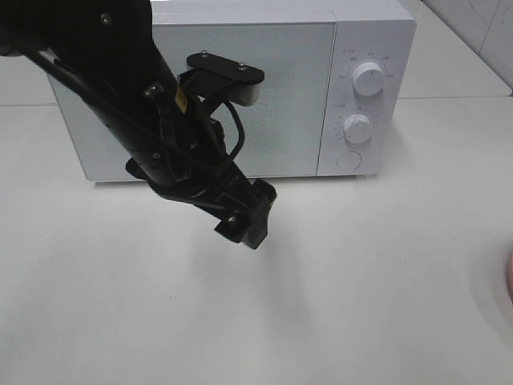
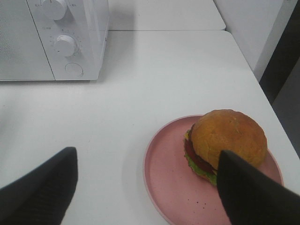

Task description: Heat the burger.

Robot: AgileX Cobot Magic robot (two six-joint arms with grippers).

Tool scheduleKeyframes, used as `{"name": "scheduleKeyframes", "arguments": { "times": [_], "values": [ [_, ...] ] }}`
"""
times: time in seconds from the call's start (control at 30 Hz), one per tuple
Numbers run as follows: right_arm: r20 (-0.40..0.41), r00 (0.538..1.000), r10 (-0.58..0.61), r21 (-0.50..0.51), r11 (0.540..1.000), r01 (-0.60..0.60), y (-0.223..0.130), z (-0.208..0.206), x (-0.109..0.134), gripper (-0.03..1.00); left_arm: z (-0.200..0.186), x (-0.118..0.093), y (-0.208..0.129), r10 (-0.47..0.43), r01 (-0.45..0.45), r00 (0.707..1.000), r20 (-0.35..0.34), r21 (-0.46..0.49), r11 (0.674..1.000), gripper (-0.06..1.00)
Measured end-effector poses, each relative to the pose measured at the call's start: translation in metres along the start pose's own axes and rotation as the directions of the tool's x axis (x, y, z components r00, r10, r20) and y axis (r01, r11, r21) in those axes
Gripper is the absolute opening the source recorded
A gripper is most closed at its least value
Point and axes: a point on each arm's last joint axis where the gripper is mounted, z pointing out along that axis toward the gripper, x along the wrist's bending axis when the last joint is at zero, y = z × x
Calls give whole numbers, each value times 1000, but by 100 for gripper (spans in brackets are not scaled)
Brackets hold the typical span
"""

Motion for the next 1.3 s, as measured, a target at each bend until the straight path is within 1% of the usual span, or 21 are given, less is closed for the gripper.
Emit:
{"name": "scheduleKeyframes", "arguments": {
  "times": [0.07, 0.1, 0.13, 0.27, 0.4, 0.47, 0.5, 0.53, 0.57, 0.63, 0.67, 0.73, 0.77, 0.83, 0.93, 0.97, 1.03, 1.1, 1.13, 1.2, 1.3],
  "values": [
    [0, 1000, 0, 0, 1000, 0, 0, 0, 0, 74, -5, 1, -10, 16, -14, 1000, -14, 107, 994, 99],
    [0, 1000, 0, 0, 1000, 0, 0, 0, 0, 74, -5, 1, -10, 16, -14, 1000, -14, 107, 994, 99],
    [0, 1000, 0, 0, 1000, 0, 0, 0, 0, 74, -7, 3, -15, 31, -26, 999, -30, 164, 986, 99],
    [0, 1000, 0, 0, 1000, 0, 0, 0, 0, 74, -9, 8, -23, 22, -8, 998, -54, 251, 968, 99],
    [0, 1000, 0, 0, 1000, 0, 0, 0, 0, 74, -16, 21, -26, -20, 37, 997, -69, 264, 964, 99],
    [0, 1000, 0, 0, 1000, 0, 0, 0, 0, 74, -28, 41, -27, -83, 103, 992, -91, 247, 964, 99],
    [0, 1000, 0, 0, 1000, 0, 0, 0, 0, 74, -28, 41, -27, -83, 103, 992, -91, 247, 964, 99],
    [0, 1000, 0, 0, 1000, 0, 0, 0, 0, 74, -37, 58, -30, -137, 160, 984, -110, 232, 960, 99],
    [0, 1000, 0, 0, 1000, 0, 0, 0, 0, 74, -37, 58, -30, -137, 160, 984, -110, 232, 960, 99],
    [0, 1000, 0, 0, 1000, 0, 0, 0, 0, 74, -52, 83, -38, -217, 242, 966, -137, 203, 949, 99],
    [0, 1000, 0, 0, 1000, 0, 0, 0, 0, 74, -52, 83, -38, -217, 242, 966, -137, 203, 949, 99],
    [0, 1000, 0, 0, 1000, 0, 0, 0, 0, 74, -69, 106, -50, -301, 328, 939, -165, 175, 928, 99],
    [0, 1000, 0, 0, 1000, 0, 0, 0, 0, 74, -69, 106, -50, -301, 328, 939, -165, 175, 928, 99],
    [0, 1000, 0, 0, 1000, 0, 0, 0, 0, 74, -94, 137, -69, -417, 448, 886, -202, 137, 884, 99],
    [0, 1000, 0, 0, 1000, 0, 0, 0, 0, 74, -102, 144, -74, -447, 476, 869, -211, 117, 872, 99],
    [0, 1000, 0, 0, 1000, 0, 0, 0, 0, 74, -116, 155, -83, -497, 522, 839, -221, 71, 850, 99],
    [0, 1000, 0, 0, 1000, 0, 0, 0, 0, 74, -122, 158, -87, -521, 543, 825, -218, 51, 838, 99],
    [0, 1000, 0, 0, 1000, 0, 0, 0, 0, 74, -148, 170, -103, -615, 621, 761, -205, -42, 783, 99],
    [0, 1000, 0, 0, 1000, 0, 0, 0, 0, 74, -148, 170, -103, -615, 621, 761, -205, -42, 783, 99],
    [0, 1000, 0, 0, 1000, 0, 0, 0, 0, 74, -167, 169, -113, -648, 640, 735, -201, -109, 760, 99],
    [0, 1000, 0, 0, 1000, 0, 0, 0, 0, 74, -184, 162, -119, -653, 632, 730, -202, -165, 757, 99]
  ]
}}
